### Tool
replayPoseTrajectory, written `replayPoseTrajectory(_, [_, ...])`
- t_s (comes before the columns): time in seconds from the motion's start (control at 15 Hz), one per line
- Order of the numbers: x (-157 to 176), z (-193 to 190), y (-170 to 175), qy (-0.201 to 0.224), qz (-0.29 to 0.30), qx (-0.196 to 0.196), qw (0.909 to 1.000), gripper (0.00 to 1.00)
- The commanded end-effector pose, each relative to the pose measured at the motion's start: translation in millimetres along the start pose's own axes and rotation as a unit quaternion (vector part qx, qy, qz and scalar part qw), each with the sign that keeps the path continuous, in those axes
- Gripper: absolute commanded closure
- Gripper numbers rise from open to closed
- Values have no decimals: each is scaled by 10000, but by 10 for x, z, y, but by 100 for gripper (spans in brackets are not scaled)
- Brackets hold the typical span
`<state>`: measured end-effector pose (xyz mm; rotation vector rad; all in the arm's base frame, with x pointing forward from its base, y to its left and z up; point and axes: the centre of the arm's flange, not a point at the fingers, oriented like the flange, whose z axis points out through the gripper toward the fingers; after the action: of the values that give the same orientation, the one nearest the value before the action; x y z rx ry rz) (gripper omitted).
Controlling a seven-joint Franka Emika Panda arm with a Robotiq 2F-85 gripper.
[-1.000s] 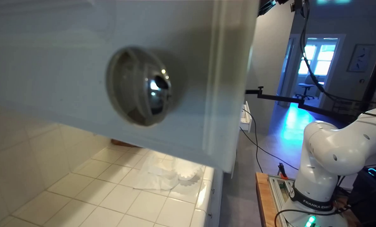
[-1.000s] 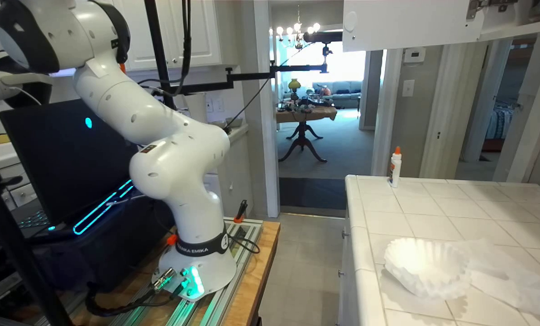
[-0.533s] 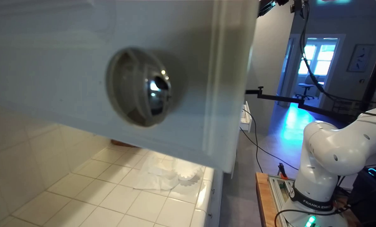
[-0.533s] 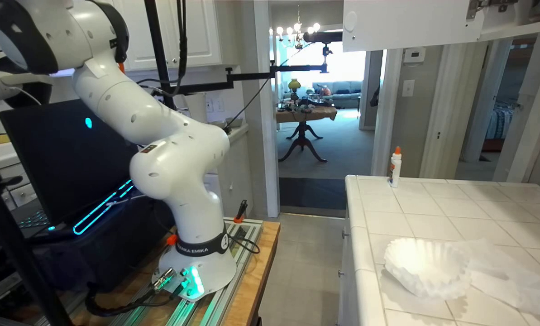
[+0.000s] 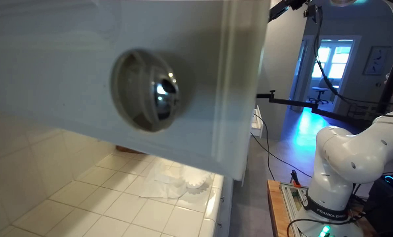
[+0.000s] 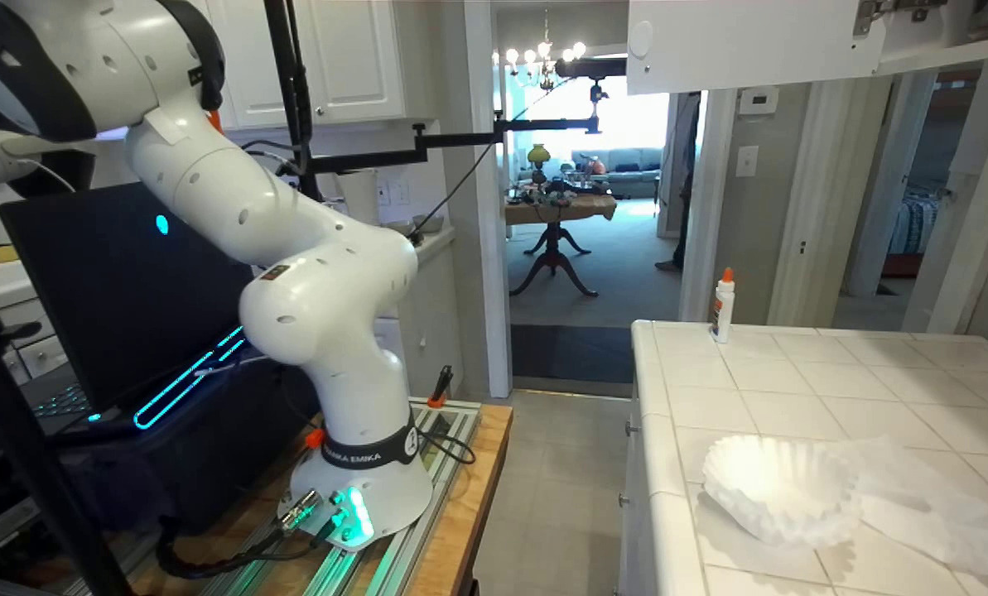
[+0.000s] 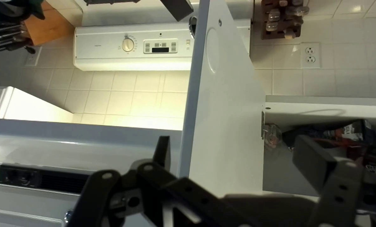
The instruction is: Close the cupboard door
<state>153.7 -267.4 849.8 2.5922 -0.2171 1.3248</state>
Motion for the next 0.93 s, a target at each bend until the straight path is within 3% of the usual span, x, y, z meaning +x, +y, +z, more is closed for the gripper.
replayPoseTrajectory(0.0, [183,48,205,97,-312,221,9992,0])
replayPoseTrajectory(0.87, [568,394,321,126,-471,649,9967,0])
